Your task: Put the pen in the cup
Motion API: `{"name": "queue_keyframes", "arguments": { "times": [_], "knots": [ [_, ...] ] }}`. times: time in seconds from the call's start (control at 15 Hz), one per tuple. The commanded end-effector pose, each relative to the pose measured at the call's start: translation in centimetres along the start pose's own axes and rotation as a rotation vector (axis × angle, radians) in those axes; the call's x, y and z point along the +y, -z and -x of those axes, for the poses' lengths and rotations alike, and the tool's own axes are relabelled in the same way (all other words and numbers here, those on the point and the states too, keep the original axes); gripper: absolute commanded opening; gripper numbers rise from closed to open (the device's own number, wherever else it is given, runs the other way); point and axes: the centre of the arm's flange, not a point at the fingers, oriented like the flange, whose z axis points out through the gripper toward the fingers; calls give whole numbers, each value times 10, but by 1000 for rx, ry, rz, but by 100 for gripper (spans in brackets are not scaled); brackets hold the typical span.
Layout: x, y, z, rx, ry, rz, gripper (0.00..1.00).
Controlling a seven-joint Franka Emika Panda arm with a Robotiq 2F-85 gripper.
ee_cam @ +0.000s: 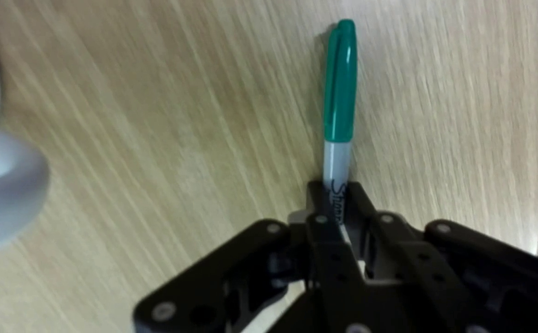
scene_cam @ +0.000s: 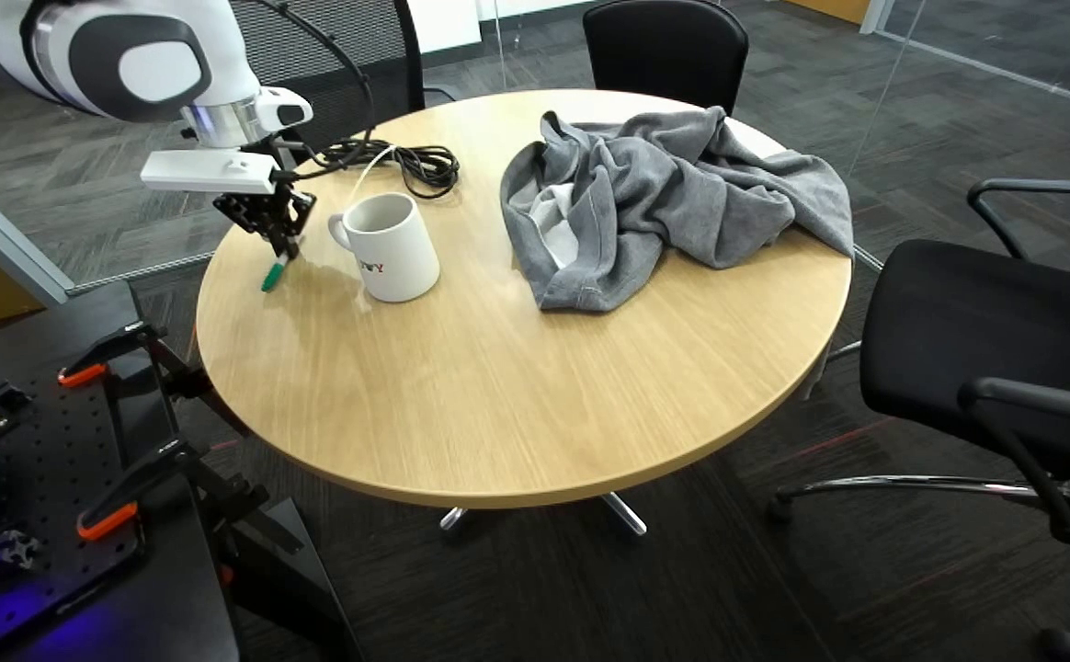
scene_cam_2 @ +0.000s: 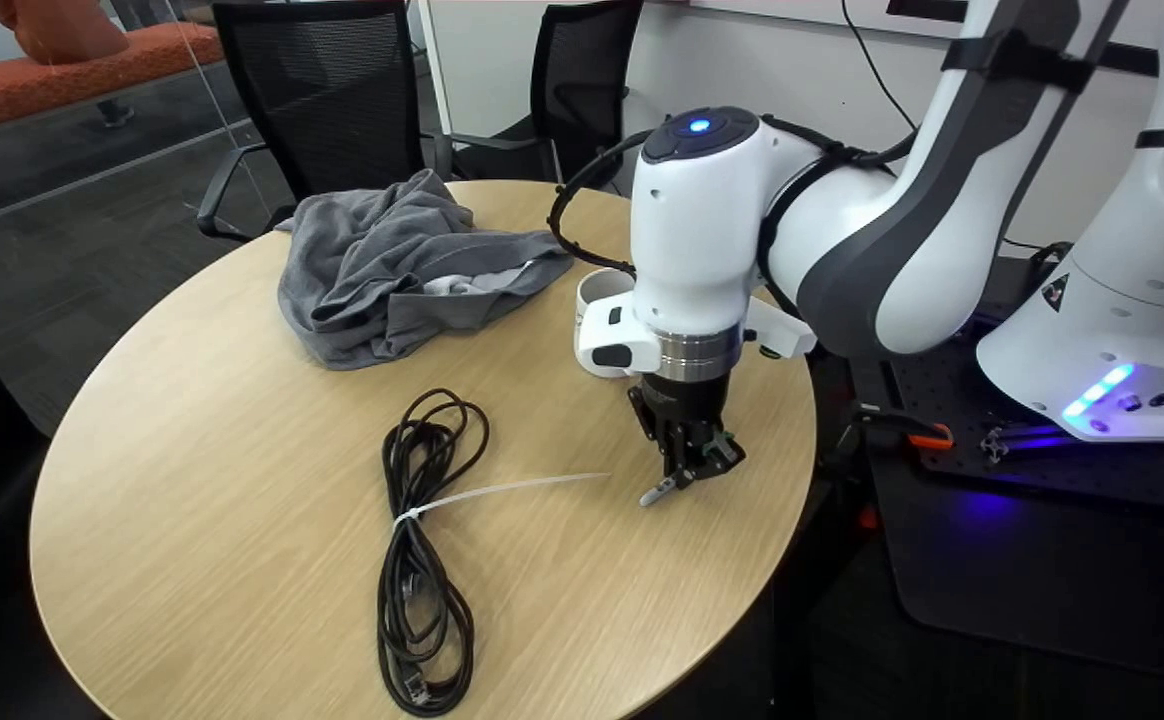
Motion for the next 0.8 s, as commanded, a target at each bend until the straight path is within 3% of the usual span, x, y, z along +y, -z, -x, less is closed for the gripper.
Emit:
{"name": "queue_keyframes", "arguments": {
  "times": [0.0, 0.47, 0.73],
  "knots": [
    [8, 15, -5, 0, -27, -15, 3],
    [15, 80, -20, -6, -91, 48, 3],
    [20, 129, -19, 29, -210, 84, 3]
  ]
}}
